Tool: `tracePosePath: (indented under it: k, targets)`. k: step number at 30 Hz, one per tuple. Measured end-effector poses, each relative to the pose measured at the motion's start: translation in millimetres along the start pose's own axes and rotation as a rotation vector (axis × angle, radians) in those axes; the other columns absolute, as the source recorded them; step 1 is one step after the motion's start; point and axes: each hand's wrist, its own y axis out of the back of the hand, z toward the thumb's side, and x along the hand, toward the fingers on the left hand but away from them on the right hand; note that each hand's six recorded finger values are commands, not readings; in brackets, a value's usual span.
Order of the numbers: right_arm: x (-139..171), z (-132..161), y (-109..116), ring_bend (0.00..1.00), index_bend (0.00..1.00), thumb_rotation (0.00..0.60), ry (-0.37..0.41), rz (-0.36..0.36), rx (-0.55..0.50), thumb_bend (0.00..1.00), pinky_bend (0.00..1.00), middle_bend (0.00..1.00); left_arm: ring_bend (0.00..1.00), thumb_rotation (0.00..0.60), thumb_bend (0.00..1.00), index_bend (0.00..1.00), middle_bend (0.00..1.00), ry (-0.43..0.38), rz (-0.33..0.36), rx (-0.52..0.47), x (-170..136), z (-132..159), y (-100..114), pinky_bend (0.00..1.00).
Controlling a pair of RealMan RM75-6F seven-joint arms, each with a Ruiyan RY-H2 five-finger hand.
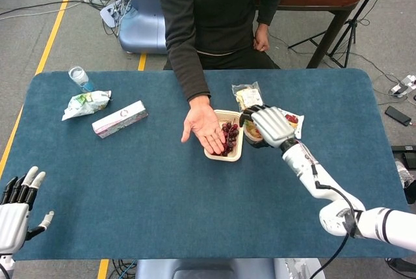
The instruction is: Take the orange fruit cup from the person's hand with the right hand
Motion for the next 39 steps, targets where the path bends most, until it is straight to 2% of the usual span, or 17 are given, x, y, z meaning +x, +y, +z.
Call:
tracePosePath:
  k: [10, 18, 22, 24, 26, 29, 34, 37, 39]
  targets:
    - [19.8, -46.6, -40.2, 0.24, 0.48, 0.6, -0.08, 0.078, 0.014, 0.47, 0.58, 0.33, 0.0, 0.6, 0.3, 0.02, 0.0, -0.008, 0.004, 0.0, 0.0, 2.4, 0.7, 0.0]
    - [14.3, -58.0, -85.8, 0.25, 0.48, 0.6, -0.073, 0.121, -0.015, 0.47, 0.58, 0.33, 0.0, 0.6, 0.3, 0.02, 0.0, -0.004, 0.004, 0.0, -1.5, 2.0, 0.6, 0.0]
    - [10.1, -58.9, -102.9, 0.24, 0.48, 0.6, -0.06, 0.135, -0.023, 0.47, 0.51, 0.33, 0.0, 0.6, 0.3, 0.02, 0.0, -0.001, 0.005, -0.001, -2.0, 0.6, 1.0, 0.0]
    - [8.9, -59.1, -110.5, 0.21, 0.44, 0.6, -0.051, 0.141, -0.01, 0.47, 0.46, 0.31, 0.0, 0.6, 0.3, 0.02, 0.0, 0.0, 0.003, 0.0, -2.2, 0.2, 0.3, 0.0]
    - [9.1, -59.9, -116.6, 0.15, 0.34, 0.6, -0.048, 0.153, 0.001, 0.47, 0.37, 0.28, 0.0, 0.6, 0.3, 0.02, 0.0, 0.002, 0.001, 0.0, -2.2, -0.3, -0.3, 0.0]
    - [11.5, -60.4, -123.6, 0.03, 0.16, 0.6, -0.051, 0.188, 0.011, 0.47, 0.22, 0.17, 0.0, 0.6, 0.3, 0.02, 0.0, 0.001, 0.0, -0.001, -2.1, -0.3, -1.0, 0.0]
    - [16.7, -61.3, -126.9, 0.0, 0.02, 0.6, -0.059, 0.223, 0.024, 0.47, 0.1, 0.06, 0.0, 0.6, 0.3, 0.02, 0.0, 0.004, 0.002, -0.001, -2.6, -1.1, -0.8, 0.0]
    - [21.3, -61.7, -124.3, 0.0, 0.0, 0.6, -0.063, 0.233, 0.031, 0.47, 0.06, 0.0, 0.0, 0.6, 0.3, 0.02, 0.0, 0.007, 0.005, -0.001, -3.3, -2.2, 0.2, 0.0]
    - [25.1, -62.2, -119.1, 0.0, 0.0, 0.6, -0.065, 0.227, 0.034, 0.47, 0.06, 0.0, 0.0, 0.6, 0.3, 0.02, 0.0, 0.007, 0.007, -0.002, -3.4, -2.4, 0.7, 0.0]
